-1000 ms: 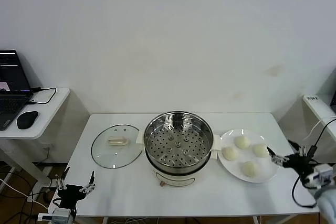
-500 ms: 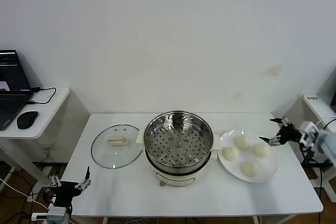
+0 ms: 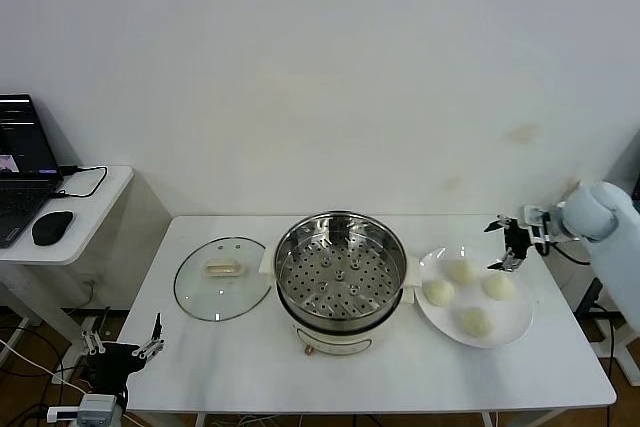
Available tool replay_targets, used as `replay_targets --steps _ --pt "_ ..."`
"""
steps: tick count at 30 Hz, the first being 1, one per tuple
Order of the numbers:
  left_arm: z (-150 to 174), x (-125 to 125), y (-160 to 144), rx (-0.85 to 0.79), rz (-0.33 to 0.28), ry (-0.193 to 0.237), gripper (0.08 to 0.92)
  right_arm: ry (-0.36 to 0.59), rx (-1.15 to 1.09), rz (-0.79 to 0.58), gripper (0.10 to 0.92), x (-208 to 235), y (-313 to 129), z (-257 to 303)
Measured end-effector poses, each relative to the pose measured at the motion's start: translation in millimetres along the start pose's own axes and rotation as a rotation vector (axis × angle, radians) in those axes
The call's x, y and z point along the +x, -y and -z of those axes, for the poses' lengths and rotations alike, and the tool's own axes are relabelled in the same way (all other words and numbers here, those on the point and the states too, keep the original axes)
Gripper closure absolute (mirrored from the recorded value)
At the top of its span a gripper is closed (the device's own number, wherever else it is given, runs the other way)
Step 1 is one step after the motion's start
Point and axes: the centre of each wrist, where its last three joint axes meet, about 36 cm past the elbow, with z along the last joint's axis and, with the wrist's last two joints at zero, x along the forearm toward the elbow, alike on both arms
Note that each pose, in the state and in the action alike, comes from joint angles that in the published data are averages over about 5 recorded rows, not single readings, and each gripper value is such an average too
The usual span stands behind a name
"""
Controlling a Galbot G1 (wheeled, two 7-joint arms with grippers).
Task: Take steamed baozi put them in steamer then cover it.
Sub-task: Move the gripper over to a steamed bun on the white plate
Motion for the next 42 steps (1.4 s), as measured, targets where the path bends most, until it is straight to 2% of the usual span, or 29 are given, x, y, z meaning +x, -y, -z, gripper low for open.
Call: replay_targets --steps 17,42 --pt "-4.5 3.3 4.2 0.006 -0.010 -0.021 0.177 -0.060 0.088 0.070 0.200 -62.5 22.1 23.8" --pt "-10.1 4.2 7.9 0.012 -0.016 -0.037 0.177 -0.071 0.061 0.086 0.200 -90.7 20.9 25.1"
